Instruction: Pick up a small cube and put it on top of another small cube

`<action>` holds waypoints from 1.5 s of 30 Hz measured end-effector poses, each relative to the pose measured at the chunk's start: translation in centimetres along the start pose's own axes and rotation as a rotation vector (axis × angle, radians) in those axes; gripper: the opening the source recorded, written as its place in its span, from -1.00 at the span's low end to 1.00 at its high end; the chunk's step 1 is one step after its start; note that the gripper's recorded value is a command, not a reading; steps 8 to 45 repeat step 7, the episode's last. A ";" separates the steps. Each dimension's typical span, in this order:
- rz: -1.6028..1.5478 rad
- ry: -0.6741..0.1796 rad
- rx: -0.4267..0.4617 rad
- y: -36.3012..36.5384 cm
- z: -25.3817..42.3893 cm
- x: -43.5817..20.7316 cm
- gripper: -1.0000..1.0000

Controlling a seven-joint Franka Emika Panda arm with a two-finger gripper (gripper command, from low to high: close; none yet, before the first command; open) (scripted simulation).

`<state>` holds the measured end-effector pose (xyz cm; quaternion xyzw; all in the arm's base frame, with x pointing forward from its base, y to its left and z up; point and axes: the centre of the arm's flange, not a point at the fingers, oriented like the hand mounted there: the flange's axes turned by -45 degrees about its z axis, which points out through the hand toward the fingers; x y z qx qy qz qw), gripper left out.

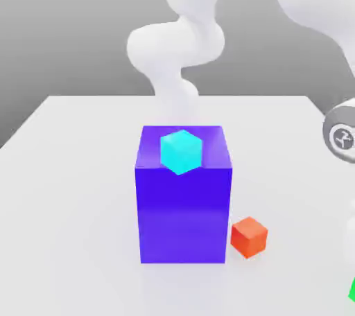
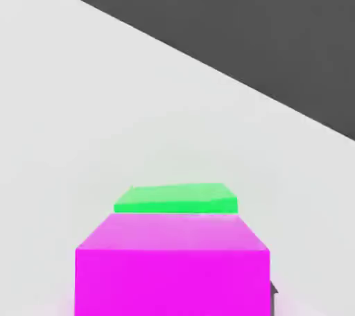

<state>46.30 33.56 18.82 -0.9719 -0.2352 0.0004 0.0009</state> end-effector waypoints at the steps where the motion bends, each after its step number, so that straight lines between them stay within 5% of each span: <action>1: 0.000 0.000 0.000 0.0 0.0 0.0 1.00; 45: 0.001 0.001 -0.002 0.0 -3.9 0.1 1.00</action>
